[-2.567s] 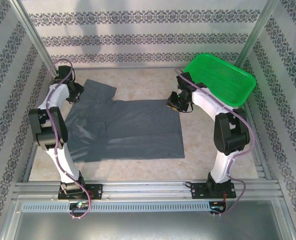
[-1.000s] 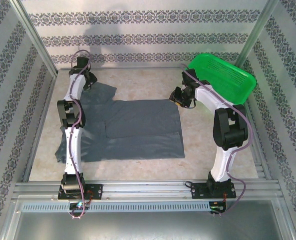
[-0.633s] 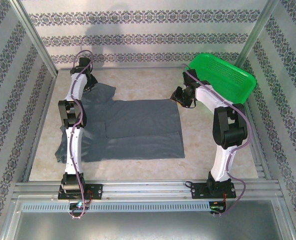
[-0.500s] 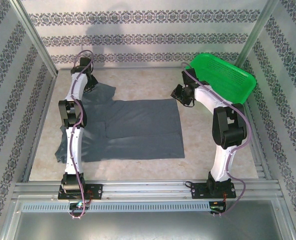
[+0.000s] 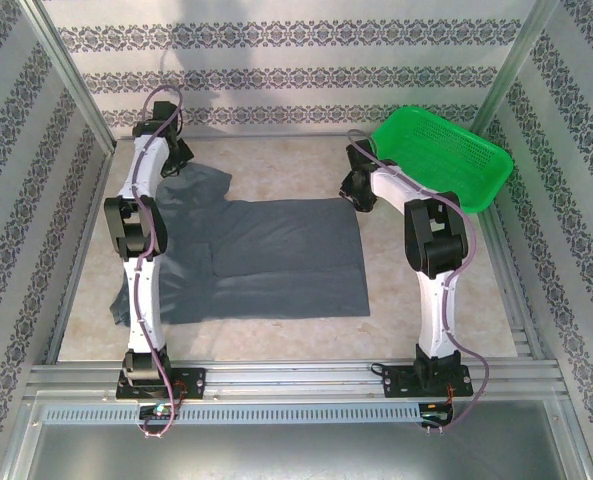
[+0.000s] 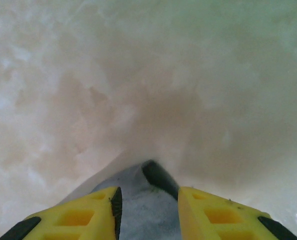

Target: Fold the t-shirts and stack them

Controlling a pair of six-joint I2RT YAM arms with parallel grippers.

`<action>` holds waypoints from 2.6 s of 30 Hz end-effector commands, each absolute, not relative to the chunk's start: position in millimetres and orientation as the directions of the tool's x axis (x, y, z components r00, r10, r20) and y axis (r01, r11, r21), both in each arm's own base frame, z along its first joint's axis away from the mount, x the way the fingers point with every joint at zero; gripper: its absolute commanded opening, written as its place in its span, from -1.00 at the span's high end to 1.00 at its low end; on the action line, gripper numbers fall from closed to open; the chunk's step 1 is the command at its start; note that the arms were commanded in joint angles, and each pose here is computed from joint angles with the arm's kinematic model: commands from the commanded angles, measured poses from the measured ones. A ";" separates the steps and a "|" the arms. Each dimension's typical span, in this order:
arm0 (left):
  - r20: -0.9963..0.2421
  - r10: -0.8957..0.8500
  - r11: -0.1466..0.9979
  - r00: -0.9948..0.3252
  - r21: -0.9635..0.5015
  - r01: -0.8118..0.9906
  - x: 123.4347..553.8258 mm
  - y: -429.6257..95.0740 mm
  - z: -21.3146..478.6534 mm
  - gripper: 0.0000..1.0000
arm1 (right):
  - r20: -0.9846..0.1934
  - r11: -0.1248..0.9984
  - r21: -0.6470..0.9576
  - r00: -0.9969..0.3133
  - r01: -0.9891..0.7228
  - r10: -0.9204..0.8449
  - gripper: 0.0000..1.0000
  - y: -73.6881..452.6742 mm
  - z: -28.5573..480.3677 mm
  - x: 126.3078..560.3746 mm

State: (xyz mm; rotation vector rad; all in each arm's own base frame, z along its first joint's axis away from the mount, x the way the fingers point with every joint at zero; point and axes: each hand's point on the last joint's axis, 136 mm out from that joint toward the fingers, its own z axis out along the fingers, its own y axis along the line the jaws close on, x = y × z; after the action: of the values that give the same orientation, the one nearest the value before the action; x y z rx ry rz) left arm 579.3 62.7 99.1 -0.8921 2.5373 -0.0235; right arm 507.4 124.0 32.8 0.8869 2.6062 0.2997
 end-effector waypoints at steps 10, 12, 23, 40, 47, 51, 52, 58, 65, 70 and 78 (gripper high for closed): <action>-0.403 -0.577 0.811 -0.711 -0.183 -0.555 566.7 53.0 114.0 1.00 | -0.260 0.816 0.239 -0.775 0.527 0.576 0.32 131.3 17.1 514.5; -0.401 -0.576 0.812 -0.712 -0.182 -0.555 566.1 52.2 113.7 1.00 | -0.239 0.827 0.209 -0.793 0.521 0.560 0.34 131.1 11.3 511.1; -0.421 -0.572 0.811 -0.704 -0.162 -0.562 557.0 56.2 125.5 1.00 | -0.224 0.874 0.122 -0.845 0.470 0.486 0.83 123.5 9.9 505.3; -0.436 -0.692 0.703 -0.575 -0.226 -0.675 456.2 67.7 160.7 1.00 | -0.433 0.949 0.206 -0.847 0.240 0.308 1.00 141.3 96.7 507.6; -0.519 -0.722 0.631 -0.458 -0.222 -0.743 391.5 84.6 199.2 1.00 | -0.430 0.950 0.227 -0.853 0.214 0.295 1.00 140.4 108.9 482.6; -0.549 -0.717 0.615 -0.429 -0.209 -0.760 356.7 92.3 211.5 1.00 | -0.419 0.949 0.231 -0.858 0.216 0.297 1.00 137.3 110.9 466.1; -0.550 -0.718 0.613 -0.428 -0.207 -0.763 347.5 92.9 212.0 1.00 | -0.413 0.948 0.234 -0.861 0.215 0.298 1.00 136.7 110.0 460.7; -0.544 -0.725 0.579 -0.423 -0.148 -0.801 289.9 95.0 201.3 1.00 | -0.372 0.948 0.231 -0.880 0.220 0.294 1.00 130.4 98.3 421.0; -0.561 -0.727 0.536 -0.396 -0.102 -0.838 246.2 101.5 192.6 1.00 | -0.305 0.951 0.225 -0.911 0.213 0.276 1.00 132.5 77.0 377.3; -0.561 -0.742 0.497 -0.366 -0.095 -0.863 230.6 103.9 185.0 1.00 | -0.263 0.955 0.210 -0.928 0.211 0.263 1.00 135.4 69.6 357.2; -0.521 -0.790 0.426 -0.322 -0.088 -0.901 211.2 101.1 162.4 1.00 | -0.216 0.960 0.175 -0.942 0.220 0.255 1.00 130.6 64.8 336.1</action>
State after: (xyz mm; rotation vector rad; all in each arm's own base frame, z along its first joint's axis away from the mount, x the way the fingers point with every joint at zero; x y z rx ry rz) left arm 229.3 95.5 164.9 -1.3439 2.2247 0.2450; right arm 349.9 132.0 59.4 0.3462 2.8529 0.2248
